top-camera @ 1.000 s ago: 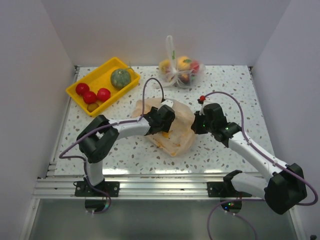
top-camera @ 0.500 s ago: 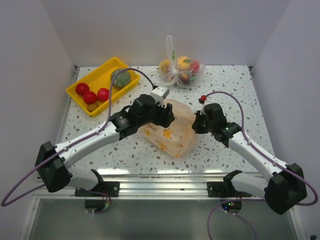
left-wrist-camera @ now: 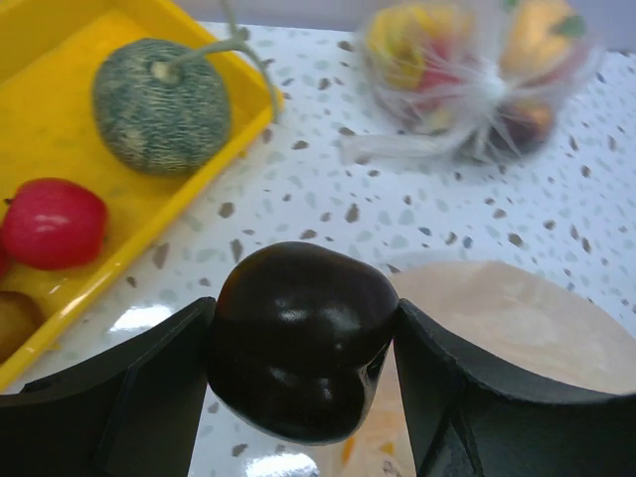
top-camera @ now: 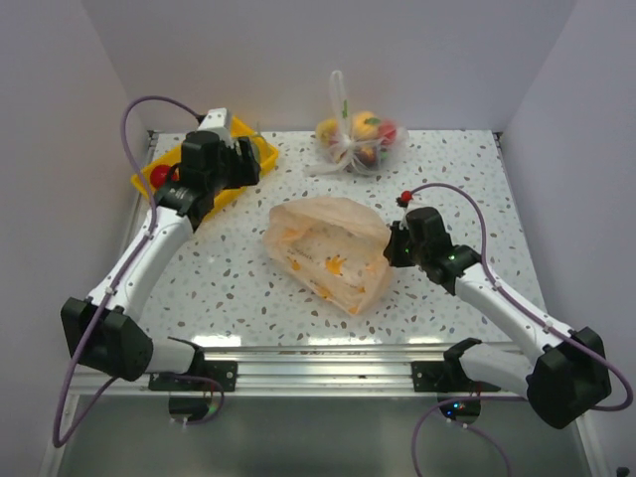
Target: Untie the knot of the plastic bag and take out the fruit
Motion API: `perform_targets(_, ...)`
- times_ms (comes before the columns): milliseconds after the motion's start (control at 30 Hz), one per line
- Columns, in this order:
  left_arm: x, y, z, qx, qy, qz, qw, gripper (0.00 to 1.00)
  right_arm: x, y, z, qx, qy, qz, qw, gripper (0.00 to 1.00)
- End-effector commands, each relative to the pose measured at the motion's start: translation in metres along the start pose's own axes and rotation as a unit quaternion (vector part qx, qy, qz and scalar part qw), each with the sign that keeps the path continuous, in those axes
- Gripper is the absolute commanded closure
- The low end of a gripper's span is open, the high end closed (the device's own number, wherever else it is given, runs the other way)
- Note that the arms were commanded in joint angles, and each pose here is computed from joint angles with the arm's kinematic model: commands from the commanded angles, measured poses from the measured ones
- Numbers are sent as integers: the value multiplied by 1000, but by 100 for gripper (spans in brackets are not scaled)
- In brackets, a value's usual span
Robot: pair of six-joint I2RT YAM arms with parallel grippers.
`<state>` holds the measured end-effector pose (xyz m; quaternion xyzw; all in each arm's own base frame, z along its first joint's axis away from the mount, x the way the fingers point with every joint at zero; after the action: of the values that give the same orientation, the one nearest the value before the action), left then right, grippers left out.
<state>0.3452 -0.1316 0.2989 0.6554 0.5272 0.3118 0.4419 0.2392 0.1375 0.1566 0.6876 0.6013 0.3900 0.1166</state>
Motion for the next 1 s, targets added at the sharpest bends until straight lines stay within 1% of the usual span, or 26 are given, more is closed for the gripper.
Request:
perform_targets(0, 52, 8, 24, -17, 73, -48, 996, 63, 3, 7, -5, -21, 5, 6, 1000, 100)
perform_targets(33, 74, 6, 38, -15, 99, -66, 993, 64, 3, 7, -5, -22, 7, 7, 1000, 100)
perform_targets(100, 97, 4, 52, -14, 136, -90, 986, 64, 5, 8, -5, -21, 11, 7, 1000, 100)
perform_targets(133, 117, 3, 65, -9, 161, -101, 982, 64, 4, 7, -5, -19, 11, 6, 1000, 100)
perform_targets(200, 139, 6, 77, -16, 200, -113, 973, 64, 5, 6, -5, -17, 13, 6, 1000, 100)
perform_targets(233, 152, 7, 91, -14, 216, -119, 969, 64, 5, 7, -5, -17, 13, 7, 1000, 100)
perform_targets(267, 169, 7, 95, -15, 236, -128, 963, 64, 5, 6, -5, -16, 13, 7, 1000, 100)
perform_targets(300, 178, 8, 101, -15, 249, -134, 959, 64, 5, 5, -5, -15, 14, 7, 1000, 100)
perform_targets(333, 200, 9, 110, -16, 269, -144, 952, 61, 5, 5, -5, -15, 14, 7, 1000, 100)
perform_targets(367, 209, 9, 115, -16, 276, -151, 949, 59, 6, 6, -6, -16, 15, 8, 1000, 100)
perform_targets(433, 228, 10, 130, -13, 284, -160, 945, 52, 6, 6, -6, -14, 15, 8, 1000, 100)
perform_targets(500, 238, 9, 139, -7, 290, -161, 943, 45, 6, 7, -7, -15, 14, 8, 1000, 100)
perform_targets(533, 247, 7, 146, -3, 295, -164, 942, 38, 6, 7, -7, -13, 13, 6, 1000, 100)
perform_targets(600, 252, -1, 152, 13, 295, -166, 941, 31, 6, 8, -7, -15, 11, 6, 1000, 100)
perform_targets(633, 256, -8, 157, 20, 296, -168, 940, 24, 6, 9, -7, -15, 10, 6, 1000, 100)
perform_targets(700, 259, -16, 159, 31, 297, -168, 939, 15, 6, 8, -7, -13, 8, 5, 1000, 100)
perform_targets(733, 261, -21, 159, 38, 297, -169, 939, 9, 6, 10, -7, -15, 6, 3, 1000, 100)
perform_targets(833, 258, -28, 156, 50, 289, -164, 942, 2, 5, 13, -10, -21, -1, 0, 1000, 100)
perform_targets(967, 250, -32, 145, 47, 277, -164, 946, 0, 3, 19, -14, -31, -16, -3, 999, 100)
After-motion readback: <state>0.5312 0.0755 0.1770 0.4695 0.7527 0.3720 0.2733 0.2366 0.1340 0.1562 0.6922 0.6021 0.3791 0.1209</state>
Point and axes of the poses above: each gripper's point midway between its finger pads, its own z axis out along the fingers, its own x axis along the line the jaws close on, y = z × x, the point moved 5 cm from there along -z, back along the fingers, and after that the axes turned 12 degrees about z, right-handed, at the moved point
